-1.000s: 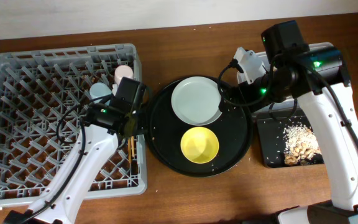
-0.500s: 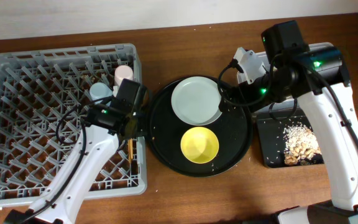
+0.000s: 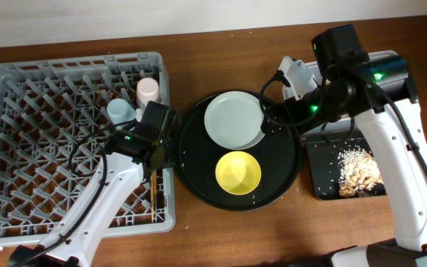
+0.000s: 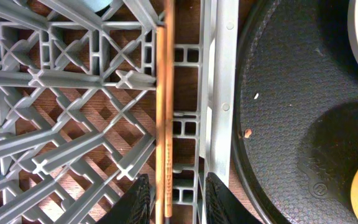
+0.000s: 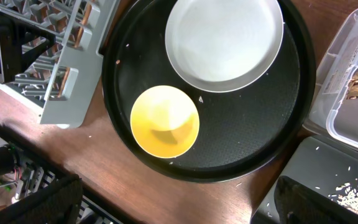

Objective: Sort waste into correct bins and load items into the dishwasher rack
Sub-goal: 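Carry the second chopstick left into the rack and release, then grasp the yellow bowl rim with the left gripper and lift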

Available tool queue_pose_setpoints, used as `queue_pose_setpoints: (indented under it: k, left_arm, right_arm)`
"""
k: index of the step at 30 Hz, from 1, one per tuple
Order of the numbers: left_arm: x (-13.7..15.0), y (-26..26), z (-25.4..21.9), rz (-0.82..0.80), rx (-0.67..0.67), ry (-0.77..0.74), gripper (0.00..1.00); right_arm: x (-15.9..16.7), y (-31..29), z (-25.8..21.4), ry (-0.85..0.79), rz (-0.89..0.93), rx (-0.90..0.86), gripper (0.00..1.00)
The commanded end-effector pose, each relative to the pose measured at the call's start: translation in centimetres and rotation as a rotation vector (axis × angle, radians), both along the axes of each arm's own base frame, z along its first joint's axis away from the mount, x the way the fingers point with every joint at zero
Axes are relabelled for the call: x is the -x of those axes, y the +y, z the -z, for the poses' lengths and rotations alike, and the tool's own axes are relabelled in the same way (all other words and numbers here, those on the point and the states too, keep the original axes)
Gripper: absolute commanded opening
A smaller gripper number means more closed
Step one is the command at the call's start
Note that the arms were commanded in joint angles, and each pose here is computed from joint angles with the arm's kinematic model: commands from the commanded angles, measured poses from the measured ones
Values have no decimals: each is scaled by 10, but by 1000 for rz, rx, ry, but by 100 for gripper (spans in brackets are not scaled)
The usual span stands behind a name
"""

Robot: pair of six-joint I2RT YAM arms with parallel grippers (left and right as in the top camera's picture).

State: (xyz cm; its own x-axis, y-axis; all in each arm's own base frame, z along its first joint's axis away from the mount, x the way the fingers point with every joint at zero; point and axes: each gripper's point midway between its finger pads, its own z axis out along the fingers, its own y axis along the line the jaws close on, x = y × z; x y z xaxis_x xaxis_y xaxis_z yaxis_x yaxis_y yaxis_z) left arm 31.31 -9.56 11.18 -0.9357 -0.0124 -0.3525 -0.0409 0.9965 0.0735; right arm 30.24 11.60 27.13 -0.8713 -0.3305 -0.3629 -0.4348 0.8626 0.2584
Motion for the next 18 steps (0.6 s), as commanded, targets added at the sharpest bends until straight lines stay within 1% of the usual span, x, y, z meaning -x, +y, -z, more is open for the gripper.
queue_pose_setpoints:
  k: [1,7,10,11,18]
  left_arm:
    - [0,1,2,2,2,6,28]
    - [3,-23,-2,44,130,34,28]
    - [20,-63,-9,157,346,111,25]
    - [24,-69,-11,174,370,118,25]
    - [41,-102,-10,290,349,119,31]
  right_arm:
    - [0,-3,1,1,6,6,99]
    - [0,-3,1,1,5,6,99]
    - [0,-3,1,1,5,6,99]
    - [0,-3,1,1,5,6,99]
    - [0,-3,1,1,5,6,99]
